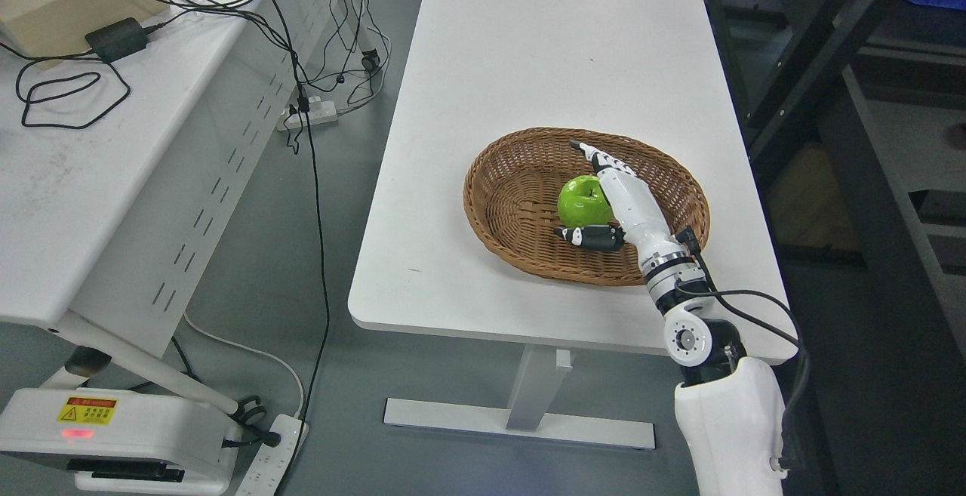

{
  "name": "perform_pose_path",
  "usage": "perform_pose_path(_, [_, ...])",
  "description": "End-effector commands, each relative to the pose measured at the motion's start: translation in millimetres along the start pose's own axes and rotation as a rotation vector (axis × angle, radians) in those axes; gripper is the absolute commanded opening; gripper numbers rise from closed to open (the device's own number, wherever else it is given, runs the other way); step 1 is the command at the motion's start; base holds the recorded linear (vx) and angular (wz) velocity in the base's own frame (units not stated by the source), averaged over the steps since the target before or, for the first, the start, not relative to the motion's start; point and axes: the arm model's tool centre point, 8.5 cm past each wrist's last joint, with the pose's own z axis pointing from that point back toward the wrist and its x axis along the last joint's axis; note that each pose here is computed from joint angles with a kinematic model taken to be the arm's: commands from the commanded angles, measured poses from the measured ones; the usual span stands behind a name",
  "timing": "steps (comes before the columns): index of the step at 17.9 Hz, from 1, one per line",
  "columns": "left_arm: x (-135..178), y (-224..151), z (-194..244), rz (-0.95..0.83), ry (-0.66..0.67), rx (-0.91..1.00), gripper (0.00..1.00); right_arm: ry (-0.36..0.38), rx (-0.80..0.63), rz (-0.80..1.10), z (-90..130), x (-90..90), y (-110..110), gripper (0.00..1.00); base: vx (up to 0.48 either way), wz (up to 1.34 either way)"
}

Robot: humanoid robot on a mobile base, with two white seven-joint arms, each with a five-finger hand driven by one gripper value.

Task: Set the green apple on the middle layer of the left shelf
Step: 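Lower the right hand into the basket beside the green apple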

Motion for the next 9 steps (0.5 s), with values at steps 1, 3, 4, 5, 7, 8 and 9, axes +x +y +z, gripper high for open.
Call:
perform_pose_path(1, [1.2, 11.1, 1.4, -0.003, -0.001, 0.017, 1.00, 0.058, 0.074, 0.006, -9.7, -21.0, 16.2, 0.99, 0.000, 0.00])
perform_pose_path(3, [1.2, 11.1, 1.4, -0.003, -0.001, 0.017, 1.00, 0.057, 0.084, 0.006, -9.0, -20.7, 20.0, 0.99, 0.000, 0.00])
perform_pose_path(4, [1.3, 11.1, 1.4, -0.005, -0.003, 0.017, 1.00, 0.059, 0.091, 0.007, -9.0, -21.3, 22.4, 0.99, 0.000, 0.00])
perform_pose_path(5, [1.2, 11.1, 1.4, -0.003, -0.001, 0.017, 1.00, 0.062, 0.098, 0.006, -8.9, -21.9, 24.7, 0.99, 0.000, 0.00])
perform_pose_path(7, [1.2, 11.1, 1.4, -0.003, -0.001, 0.017, 1.00, 0.061, 0.099, 0.006, -9.6, -22.2, 24.7, 0.99, 0.000, 0.00])
perform_pose_path(8, [1.3, 11.1, 1.4, -0.003, -0.003, 0.017, 1.00, 0.061, 0.097, 0.007, -10.6, -21.9, 23.4, 0.99, 0.000, 0.00])
perform_pose_path(9, [1.3, 11.1, 1.4, -0.003, -0.003, 0.017, 1.00, 0.061, 0.096, 0.013, -11.3, -22.0, 22.3, 0.99, 0.000, 0.00])
